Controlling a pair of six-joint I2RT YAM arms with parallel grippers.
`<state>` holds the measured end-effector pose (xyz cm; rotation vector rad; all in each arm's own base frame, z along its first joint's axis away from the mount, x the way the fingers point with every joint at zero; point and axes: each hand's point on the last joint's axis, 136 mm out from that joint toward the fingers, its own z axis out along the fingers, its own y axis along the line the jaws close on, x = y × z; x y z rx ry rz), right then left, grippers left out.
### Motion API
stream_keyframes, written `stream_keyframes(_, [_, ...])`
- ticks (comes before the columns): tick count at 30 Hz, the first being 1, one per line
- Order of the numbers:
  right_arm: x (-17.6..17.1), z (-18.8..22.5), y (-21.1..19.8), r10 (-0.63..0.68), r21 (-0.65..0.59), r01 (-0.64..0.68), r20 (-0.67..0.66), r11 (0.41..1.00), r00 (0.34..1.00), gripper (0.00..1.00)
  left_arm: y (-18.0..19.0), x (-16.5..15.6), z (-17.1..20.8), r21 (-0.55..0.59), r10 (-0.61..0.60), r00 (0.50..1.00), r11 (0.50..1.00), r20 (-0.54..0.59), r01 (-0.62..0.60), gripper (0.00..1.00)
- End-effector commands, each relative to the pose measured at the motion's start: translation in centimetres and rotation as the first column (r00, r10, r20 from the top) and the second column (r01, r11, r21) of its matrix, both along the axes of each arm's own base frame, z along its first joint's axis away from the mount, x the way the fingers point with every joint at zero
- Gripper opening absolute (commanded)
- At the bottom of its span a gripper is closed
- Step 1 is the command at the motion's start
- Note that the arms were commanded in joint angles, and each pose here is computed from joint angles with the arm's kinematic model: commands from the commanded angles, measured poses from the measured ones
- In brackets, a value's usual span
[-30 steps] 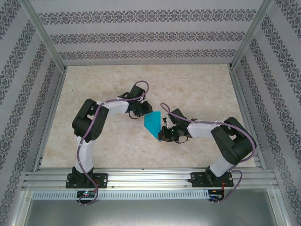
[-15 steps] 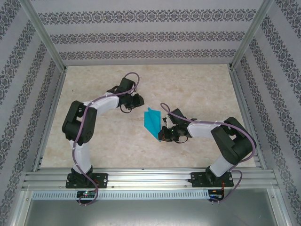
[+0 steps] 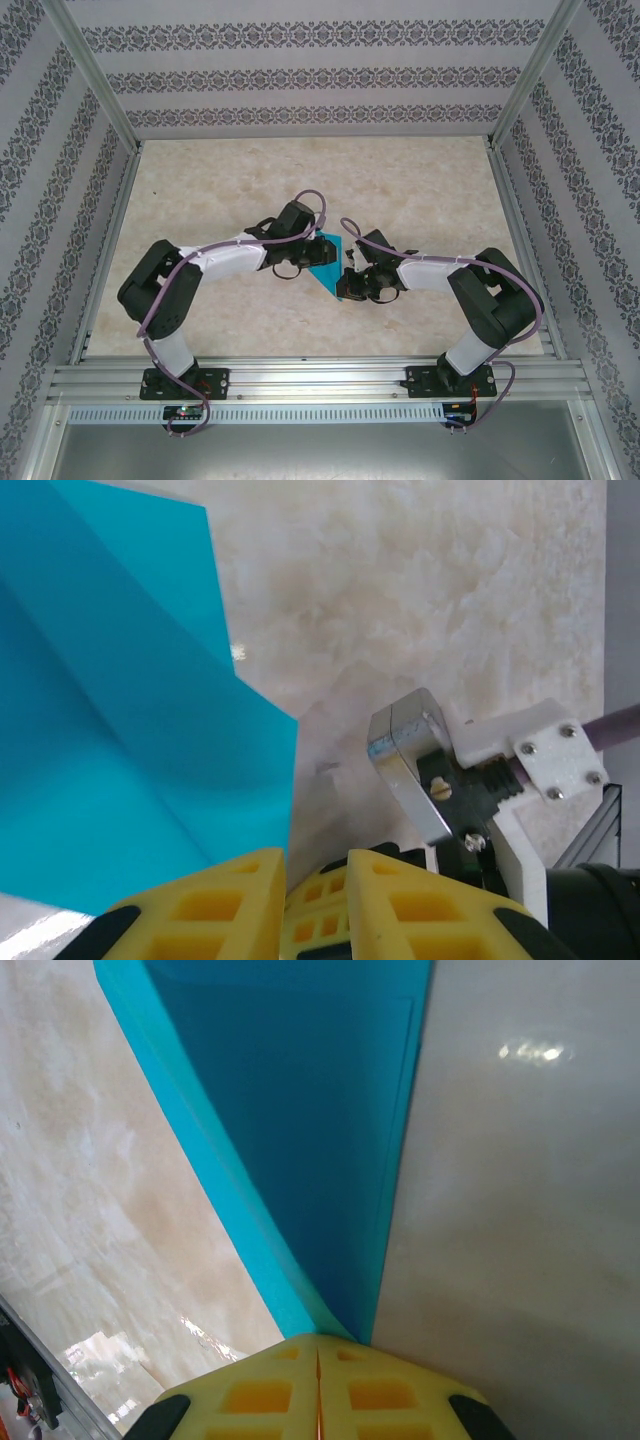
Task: Fold a paper plane with a square sheet of paper (fold left side to right side)
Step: Fourth fold the wing at the center of the table.
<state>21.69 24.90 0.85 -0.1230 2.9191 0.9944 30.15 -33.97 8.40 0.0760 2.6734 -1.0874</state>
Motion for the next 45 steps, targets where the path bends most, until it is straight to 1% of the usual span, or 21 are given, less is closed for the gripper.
stream_keyframes(1, [-3.9,-4.3,-3.7,0.001,-0.213,-0.029,-0.128,0.977,0.992,0.08,-1.2,1.1,-0.3,-0.059,0.017,1.0,0.998,0.0,-0.017,0.24])
stream_keyframes(3, [-3.9,-4.3,-3.8,0.0,-0.218,-0.028,-0.126,0.976,0.992,0.08,-1.4,1.4,-0.8,-0.048,0.011,1.0,0.999,0.0,-0.011,0.24])
stream_keyframes(6, [-3.8,-4.3,-3.8,0.0,-0.216,-0.028,-0.126,0.976,0.992,0.08,-1.3,2.0,-1.7,0.005,0.003,1.0,1.0,-0.001,-0.003,0.24])
stream_keyframes(12, [-4.0,-4.6,-3.9,0.0,-0.221,-0.029,-0.132,0.975,0.991,0.08,-0.3,3.5,-3.5,0.076,0.041,0.999,0.996,-0.003,-0.041,0.24])
stream_keyframes(20, [-4.1,-4.7,-3.9,0.002,-0.219,-0.032,-0.136,0.975,0.991,0.08,0.7,5.0,-6.0,0.109,0.056,0.998,0.993,-0.033,-0.052,0.24])
stream_keyframes(29, [-4.2,-4.8,-4.0,0.005,-0.223,-0.037,-0.141,0.974,0.99,0.08,0.5,6.7,-6.6,0.114,0.052,0.998,0.992,-0.034,-0.048,0.24])
stream_keyframes(39, [-4.0,-4.5,-3.8,0.013,-0.206,-0.038,-0.124,0.978,0.992,0.08,1.2,6.6,-8.3,0.148,0.061,0.997,0.988,-0.053,-0.053,0.24])
stream_keyframes(42, [-3.2,-3.2,-3.1,0.023,-0.166,-0.036,-0.085,0.985,0.996,0.09,1.6,6.3,-8.8,0.155,0.065,0.996,0.986,-0.061,-0.055,0.24])
stream_keyframes(45, [-2.0,-1.0,-2.4,0.014,-0.106,-0.017,-0.029,0.994,0.999,0.1,1.8,5.9,-9.2,0.156,0.066,0.996,0.986,-0.065,-0.055,0.24])
